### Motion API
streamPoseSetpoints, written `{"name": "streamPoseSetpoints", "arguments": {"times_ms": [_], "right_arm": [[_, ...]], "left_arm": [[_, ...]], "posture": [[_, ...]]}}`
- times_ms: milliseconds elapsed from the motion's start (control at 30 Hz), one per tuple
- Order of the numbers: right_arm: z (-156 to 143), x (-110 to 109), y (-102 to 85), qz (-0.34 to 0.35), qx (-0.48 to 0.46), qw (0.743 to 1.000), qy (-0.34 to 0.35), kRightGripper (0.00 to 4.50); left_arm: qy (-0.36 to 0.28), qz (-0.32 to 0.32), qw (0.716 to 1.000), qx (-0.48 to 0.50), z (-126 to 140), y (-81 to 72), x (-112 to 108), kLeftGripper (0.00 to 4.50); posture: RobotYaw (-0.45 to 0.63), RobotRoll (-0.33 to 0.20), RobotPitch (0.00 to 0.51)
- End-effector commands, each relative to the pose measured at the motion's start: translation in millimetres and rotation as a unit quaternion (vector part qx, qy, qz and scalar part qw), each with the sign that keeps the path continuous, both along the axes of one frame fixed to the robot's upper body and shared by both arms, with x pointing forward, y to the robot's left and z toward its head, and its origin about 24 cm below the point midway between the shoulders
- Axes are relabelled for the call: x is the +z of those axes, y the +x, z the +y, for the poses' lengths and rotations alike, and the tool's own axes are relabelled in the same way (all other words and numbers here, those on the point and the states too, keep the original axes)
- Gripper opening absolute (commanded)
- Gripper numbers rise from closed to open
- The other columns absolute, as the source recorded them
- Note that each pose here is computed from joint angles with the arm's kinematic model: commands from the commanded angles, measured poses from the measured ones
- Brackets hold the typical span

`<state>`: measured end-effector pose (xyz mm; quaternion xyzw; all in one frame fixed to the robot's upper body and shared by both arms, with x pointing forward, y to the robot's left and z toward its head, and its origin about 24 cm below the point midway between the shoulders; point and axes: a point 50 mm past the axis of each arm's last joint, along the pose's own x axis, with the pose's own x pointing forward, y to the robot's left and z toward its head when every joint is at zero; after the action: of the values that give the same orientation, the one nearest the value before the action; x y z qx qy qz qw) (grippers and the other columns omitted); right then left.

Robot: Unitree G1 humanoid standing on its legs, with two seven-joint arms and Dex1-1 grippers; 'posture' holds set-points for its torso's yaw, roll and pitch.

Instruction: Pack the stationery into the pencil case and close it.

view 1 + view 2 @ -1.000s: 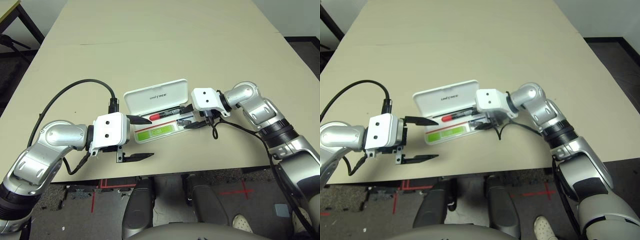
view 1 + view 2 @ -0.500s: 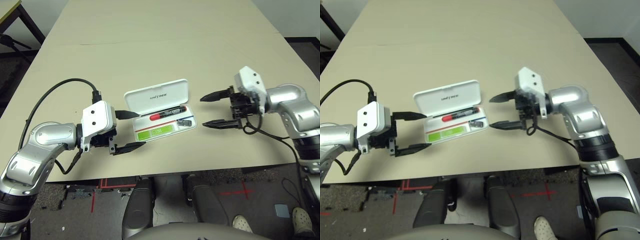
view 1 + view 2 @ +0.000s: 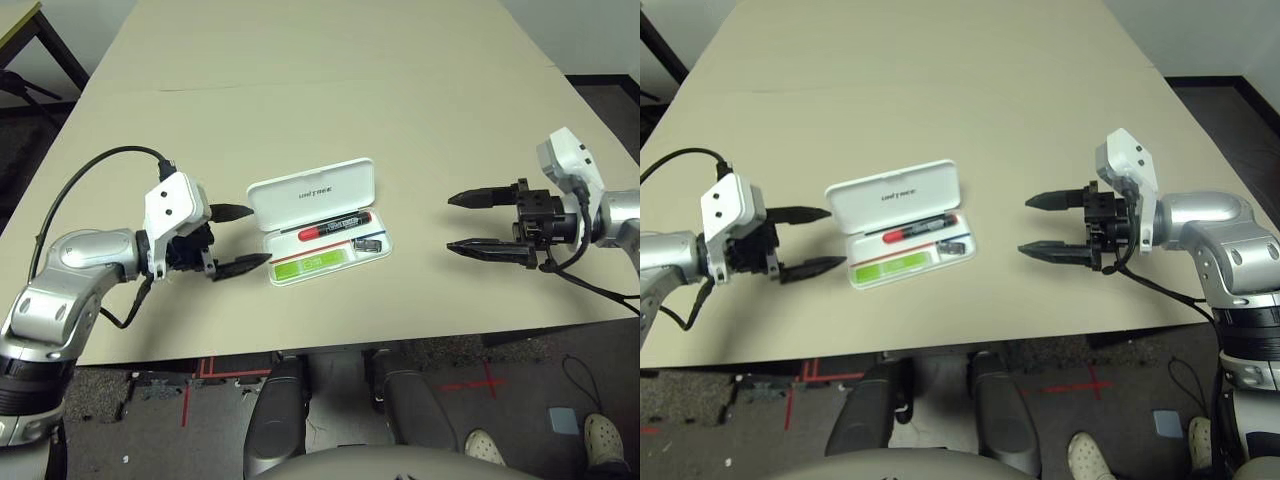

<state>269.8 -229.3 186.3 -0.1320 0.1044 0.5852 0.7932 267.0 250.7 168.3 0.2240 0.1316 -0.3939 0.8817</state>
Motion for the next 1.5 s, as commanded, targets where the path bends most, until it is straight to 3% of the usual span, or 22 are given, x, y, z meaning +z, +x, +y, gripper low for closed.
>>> {"name": "streamPoseSetpoints", "arguments": {"times_ms": [33,200,500,867,1167,1500], "right_arm": [[-1,4,-2.7,-0.003,0.001,1.000,-0.003,4.50],[-1,3,-2.3,0.002,0.004,1.000,-0.006,4.50],[1,2,-1.9,0.000,0.006,1.000,-0.010,4.50],[1,0,-2.2,-0.002,0.005,1.000,-0.016,4.50],[3,-2,-2.7,0.017,0.016,0.999,-0.033,4.50],[3,-6,-6.9,0.046,0.030,0.997,-0.056,4.50]], "left_arm": [[0.016,0.009,0.998,0.067,12,11.3,-7,1.94],[-0.005,0.009,0.994,0.110,16,21.7,-5,0.04],[-0.073,0.016,0.995,0.068,-21,36.3,7,0.04],[-0.066,0.026,0.997,-0.025,-42,20.4,14,0.04],[-0.001,0.060,0.993,-0.097,-51,-5.5,-3,0.04],[0.072,0.066,0.988,-0.124,-62,-11.6,-29,0.04]], "posture": [[-0.01,0.000,0.178],[-0.01,0.000,0.176],[-0.01,0.000,0.174],[-0.02,0.000,0.174],[-0.01,0.000,0.180],[-0.01,0.000,0.184]]}}
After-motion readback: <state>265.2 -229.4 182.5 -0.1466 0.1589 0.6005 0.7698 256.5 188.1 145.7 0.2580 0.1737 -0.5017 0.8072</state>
